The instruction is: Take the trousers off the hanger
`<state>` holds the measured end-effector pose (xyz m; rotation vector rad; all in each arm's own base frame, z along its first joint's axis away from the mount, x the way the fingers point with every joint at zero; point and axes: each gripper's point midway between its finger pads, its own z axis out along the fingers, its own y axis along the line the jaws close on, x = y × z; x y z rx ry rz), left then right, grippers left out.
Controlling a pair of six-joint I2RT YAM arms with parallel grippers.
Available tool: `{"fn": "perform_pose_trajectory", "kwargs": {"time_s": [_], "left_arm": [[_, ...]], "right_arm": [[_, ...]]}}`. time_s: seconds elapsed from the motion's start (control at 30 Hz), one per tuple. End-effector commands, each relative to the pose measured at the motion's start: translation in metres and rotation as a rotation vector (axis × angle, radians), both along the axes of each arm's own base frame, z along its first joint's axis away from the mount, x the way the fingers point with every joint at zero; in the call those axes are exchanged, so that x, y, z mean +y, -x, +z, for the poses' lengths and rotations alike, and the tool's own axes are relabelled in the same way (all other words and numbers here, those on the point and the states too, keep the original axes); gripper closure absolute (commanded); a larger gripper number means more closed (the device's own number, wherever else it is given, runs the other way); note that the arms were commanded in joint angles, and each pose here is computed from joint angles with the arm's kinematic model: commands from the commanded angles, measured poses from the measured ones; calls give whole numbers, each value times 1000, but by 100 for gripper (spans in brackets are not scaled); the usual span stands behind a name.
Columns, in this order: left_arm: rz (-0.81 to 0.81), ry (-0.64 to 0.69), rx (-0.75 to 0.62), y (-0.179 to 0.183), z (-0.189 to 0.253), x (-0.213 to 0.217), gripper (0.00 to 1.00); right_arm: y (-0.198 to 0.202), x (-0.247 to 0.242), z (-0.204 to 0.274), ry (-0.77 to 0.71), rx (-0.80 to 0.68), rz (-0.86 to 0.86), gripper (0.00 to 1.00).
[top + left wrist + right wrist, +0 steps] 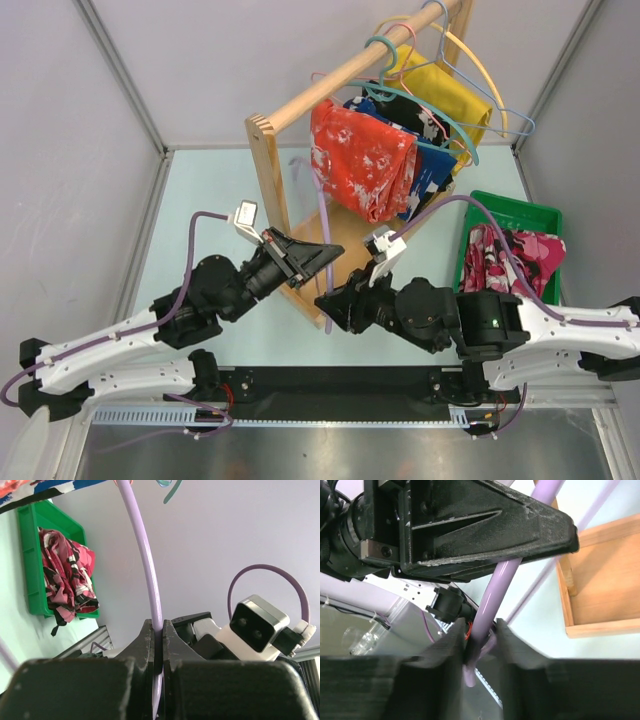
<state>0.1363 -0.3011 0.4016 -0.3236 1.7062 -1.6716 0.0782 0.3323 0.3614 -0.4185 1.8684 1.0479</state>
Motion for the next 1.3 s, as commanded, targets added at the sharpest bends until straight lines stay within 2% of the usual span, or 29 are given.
{"fn": "perform_pose_trajectory", "kwargs": {"time_s": [0.0,0.07,0.1,0.23,0.37,0.47,0.57,0.6,0.7,0.8,0.97,1.07,1.1,1.27], "left_arm": [[-6,144,-41,4,47,9,100],[-19,155,-49,7,46,9,100],[-23,163,-51,8,46,11,99],[-27,163,-50,9,41,13,99],[-65,152,-61,16,39,11,93],[-102,142,-82,23,40,9,81],[-121,134,-113,29,40,12,59],[-135,127,-120,31,38,12,44],[-169,113,-154,41,36,16,30],[-197,100,-187,49,31,23,23],[-259,26,-295,66,18,31,23],[-318,-23,-328,78,6,33,19],[-343,-60,-317,80,-9,30,18],[-441,-77,-340,98,-29,30,17]], "right_arm": [[-5,-3,10,-66,0,-42,85],[-5,-3,8,-66,-2,-43,99],[-6,-5,8,-70,0,-50,100],[-8,-15,11,-104,-6,-63,100],[-13,-28,9,-107,0,-103,100],[-17,-37,6,-93,-2,-131,100],[-20,-47,2,-66,-18,-148,100],[-23,-50,-1,-50,-27,-160,100],[-26,-61,-1,-26,-57,-170,100],[-29,-70,3,-17,-95,-160,100],[-37,-86,8,35,-146,-159,100],[-46,-96,13,70,-191,-141,100],[-45,-97,15,76,-209,-108,100],[-62,-105,27,123,-262,-58,100]]}}
